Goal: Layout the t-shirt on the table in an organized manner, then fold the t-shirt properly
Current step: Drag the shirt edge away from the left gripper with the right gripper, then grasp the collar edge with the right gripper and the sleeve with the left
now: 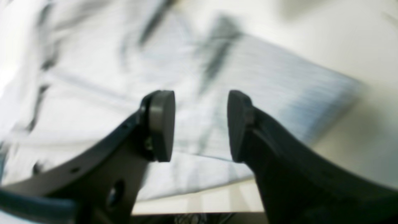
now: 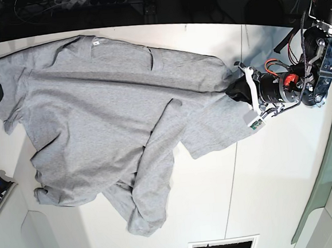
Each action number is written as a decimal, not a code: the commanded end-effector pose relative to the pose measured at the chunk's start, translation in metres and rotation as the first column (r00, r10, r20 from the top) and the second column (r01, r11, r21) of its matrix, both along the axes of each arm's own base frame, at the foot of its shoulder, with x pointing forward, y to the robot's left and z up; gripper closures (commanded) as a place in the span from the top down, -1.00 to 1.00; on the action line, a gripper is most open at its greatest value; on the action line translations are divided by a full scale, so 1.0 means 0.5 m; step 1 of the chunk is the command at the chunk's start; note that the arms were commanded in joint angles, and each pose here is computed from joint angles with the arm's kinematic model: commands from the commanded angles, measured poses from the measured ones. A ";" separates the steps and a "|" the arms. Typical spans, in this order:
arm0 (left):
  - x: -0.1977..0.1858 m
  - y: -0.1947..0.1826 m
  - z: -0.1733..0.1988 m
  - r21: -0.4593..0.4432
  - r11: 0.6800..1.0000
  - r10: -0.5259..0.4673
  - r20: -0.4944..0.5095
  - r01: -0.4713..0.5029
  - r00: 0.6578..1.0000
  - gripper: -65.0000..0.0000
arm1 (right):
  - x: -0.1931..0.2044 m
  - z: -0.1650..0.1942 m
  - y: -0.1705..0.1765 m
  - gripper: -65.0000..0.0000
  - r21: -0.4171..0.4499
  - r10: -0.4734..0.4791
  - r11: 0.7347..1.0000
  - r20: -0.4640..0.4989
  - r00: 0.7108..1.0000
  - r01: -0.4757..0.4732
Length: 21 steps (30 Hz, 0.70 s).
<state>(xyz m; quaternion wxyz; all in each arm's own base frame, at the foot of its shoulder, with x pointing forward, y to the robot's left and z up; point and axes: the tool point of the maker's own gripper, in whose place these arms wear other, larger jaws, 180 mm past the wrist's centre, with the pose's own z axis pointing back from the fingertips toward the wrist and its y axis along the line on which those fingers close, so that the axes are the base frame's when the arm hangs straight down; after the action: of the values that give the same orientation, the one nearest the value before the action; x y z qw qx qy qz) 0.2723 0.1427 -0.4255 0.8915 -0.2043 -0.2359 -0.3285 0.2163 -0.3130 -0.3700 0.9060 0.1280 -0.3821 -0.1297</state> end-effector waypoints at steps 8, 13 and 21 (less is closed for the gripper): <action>-0.050 -0.015 -0.015 -0.034 0.999 -0.013 -0.033 0.012 0.999 -0.66 | 0.017 -0.034 0.220 -0.17 0.120 0.358 0.928 -0.028 0.933 -0.352; -0.073 -0.014 -0.029 -0.032 0.999 -0.014 -0.059 0.012 0.998 -0.66 | -0.004 -0.039 0.402 -0.17 0.111 0.607 0.791 -0.024 0.795 -0.601; -0.067 -0.008 -0.029 -0.018 1.000 -0.012 -0.036 0.011 0.999 -0.66 | -0.049 -0.072 0.602 -0.17 0.018 0.771 0.637 -0.010 0.637 -0.771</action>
<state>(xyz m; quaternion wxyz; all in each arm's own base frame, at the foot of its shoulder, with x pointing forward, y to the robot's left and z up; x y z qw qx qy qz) 0.2291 0.1367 -0.4497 0.8972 -0.2199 -0.2033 -0.3247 0.1827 -0.0149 -0.4170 0.8854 0.2734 -0.2605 0.2710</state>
